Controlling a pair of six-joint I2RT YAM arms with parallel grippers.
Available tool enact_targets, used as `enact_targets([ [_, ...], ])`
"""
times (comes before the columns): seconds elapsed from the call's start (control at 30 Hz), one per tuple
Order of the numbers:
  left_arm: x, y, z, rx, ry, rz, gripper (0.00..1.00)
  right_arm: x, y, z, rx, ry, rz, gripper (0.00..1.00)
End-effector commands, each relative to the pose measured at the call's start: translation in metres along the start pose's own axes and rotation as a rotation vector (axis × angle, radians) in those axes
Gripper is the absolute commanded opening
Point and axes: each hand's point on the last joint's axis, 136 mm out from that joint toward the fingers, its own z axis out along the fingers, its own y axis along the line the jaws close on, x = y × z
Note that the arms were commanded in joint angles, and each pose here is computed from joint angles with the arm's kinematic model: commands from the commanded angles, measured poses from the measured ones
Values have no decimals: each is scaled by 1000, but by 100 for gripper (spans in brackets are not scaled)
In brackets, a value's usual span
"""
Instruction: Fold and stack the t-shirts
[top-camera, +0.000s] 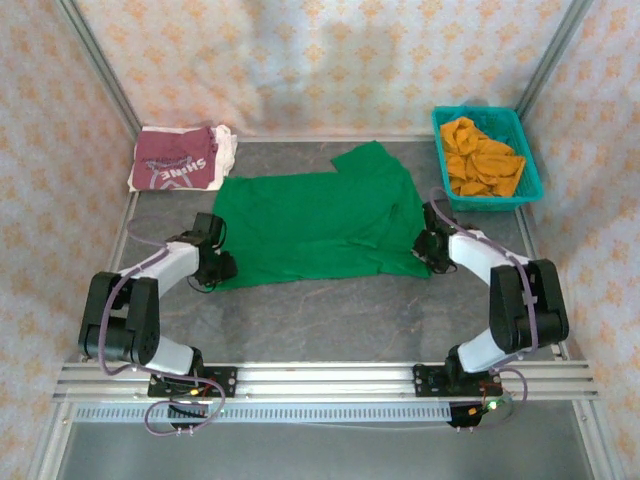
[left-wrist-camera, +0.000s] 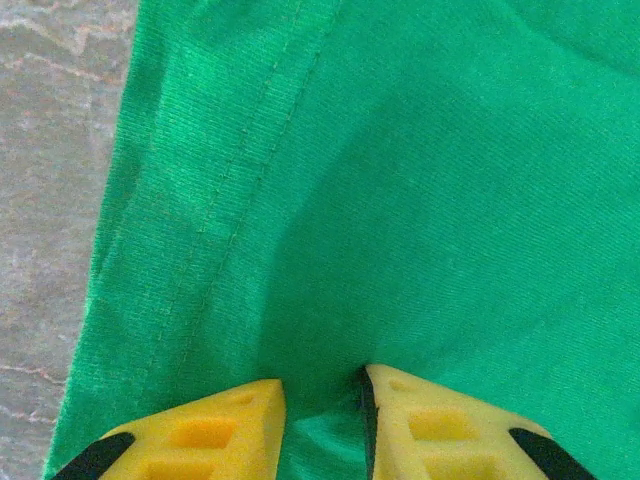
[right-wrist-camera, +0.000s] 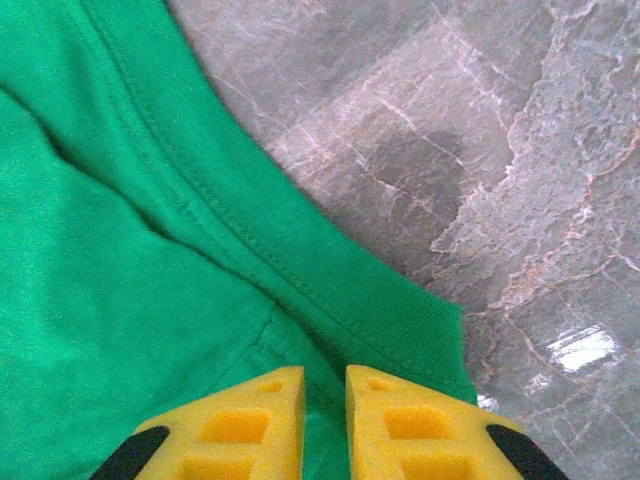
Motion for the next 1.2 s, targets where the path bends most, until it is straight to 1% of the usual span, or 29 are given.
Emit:
enact_targets([
  [0.0, 16, 3, 0, -28, 69, 30, 28, -15, 29, -26, -95, -36, -40, 18],
  [0.07, 9, -1, -1, -39, 49, 57, 28, -18, 58, -42, -162, -56, -89, 19],
  [0.13, 4, -4, -1, -40, 40, 62, 28, -13, 86, -49, -215, -39, -125, 22],
  [0.23, -1, -6, 2, -37, 25, 57, 28, -4, 111, -35, -286, 31, -90, 26],
  [0.3, -5, -8, 4, -33, 18, 56, 27, -3, 118, -24, -301, 49, -61, 28],
  [0.43, -7, -10, 3, -29, 10, 58, 28, 1, 126, -8, -315, 80, -31, 33],
  [0.6, -7, -7, 5, -43, 6, 63, 27, 11, 127, 9, -304, 132, -22, 37],
  [0.83, -5, -8, 10, -39, 18, 64, 27, 21, 128, 20, -297, 155, -26, 38],
  [1.03, -5, -7, 10, -39, 14, 66, 27, 23, 134, 24, -308, 162, -34, 35],
  [1.13, -4, -6, 10, -39, 12, 64, 27, 20, 138, 25, -320, 155, -35, 31],
  [1.17, -3, -6, 11, -37, 14, 65, 27, 20, 140, 26, -327, 152, -34, 27],
])
